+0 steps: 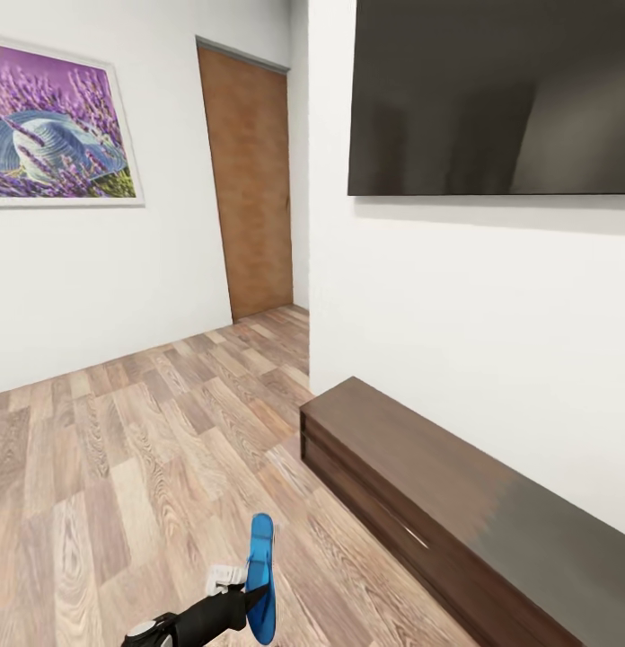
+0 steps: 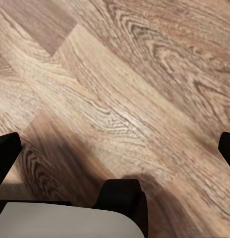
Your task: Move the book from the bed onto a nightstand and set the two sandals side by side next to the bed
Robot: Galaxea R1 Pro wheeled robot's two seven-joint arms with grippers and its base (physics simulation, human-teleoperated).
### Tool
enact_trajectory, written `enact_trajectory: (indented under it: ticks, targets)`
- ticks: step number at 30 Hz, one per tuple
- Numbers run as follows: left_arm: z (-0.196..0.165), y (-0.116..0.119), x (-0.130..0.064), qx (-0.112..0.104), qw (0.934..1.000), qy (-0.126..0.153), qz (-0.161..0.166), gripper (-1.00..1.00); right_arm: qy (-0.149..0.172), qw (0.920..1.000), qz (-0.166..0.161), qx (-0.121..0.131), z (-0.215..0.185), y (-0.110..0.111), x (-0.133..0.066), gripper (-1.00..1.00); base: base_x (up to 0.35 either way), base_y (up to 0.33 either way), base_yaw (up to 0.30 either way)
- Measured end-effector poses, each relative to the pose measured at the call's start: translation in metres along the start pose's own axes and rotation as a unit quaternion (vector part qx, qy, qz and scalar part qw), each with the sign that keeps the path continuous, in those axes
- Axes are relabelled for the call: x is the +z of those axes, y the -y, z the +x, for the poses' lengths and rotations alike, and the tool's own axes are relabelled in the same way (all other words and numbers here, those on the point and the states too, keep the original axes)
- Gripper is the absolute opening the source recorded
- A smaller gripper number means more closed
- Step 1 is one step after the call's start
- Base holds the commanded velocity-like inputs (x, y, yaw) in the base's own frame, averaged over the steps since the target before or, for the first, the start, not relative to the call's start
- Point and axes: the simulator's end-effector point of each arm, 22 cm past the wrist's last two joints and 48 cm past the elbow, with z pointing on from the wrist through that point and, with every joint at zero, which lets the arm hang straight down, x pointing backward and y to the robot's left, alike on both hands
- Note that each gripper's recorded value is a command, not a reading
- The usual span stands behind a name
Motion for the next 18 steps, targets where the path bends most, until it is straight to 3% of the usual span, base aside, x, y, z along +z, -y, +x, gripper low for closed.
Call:
enact_trajectory:
  ticks: [7, 18]
  targets:
    - [-0.0002, 0.0001, 0.0, 0.0, 1.0, 0.0, 0.0, -1.0, 0.0, 1.0, 0.0, 0.0, -0.0001, 0.0001, -0.0001, 1.0, 0.035, 0.0, 0.293]
    - [0.0, 0.0001, -0.0001, 0.0, 1.0, 0.0, 0.0, -1.0, 0.0, 1.0, 0.0, 0.0, 0.0, -0.0002, -0.0001, 1.0, 0.19, 0.0, 0.293]
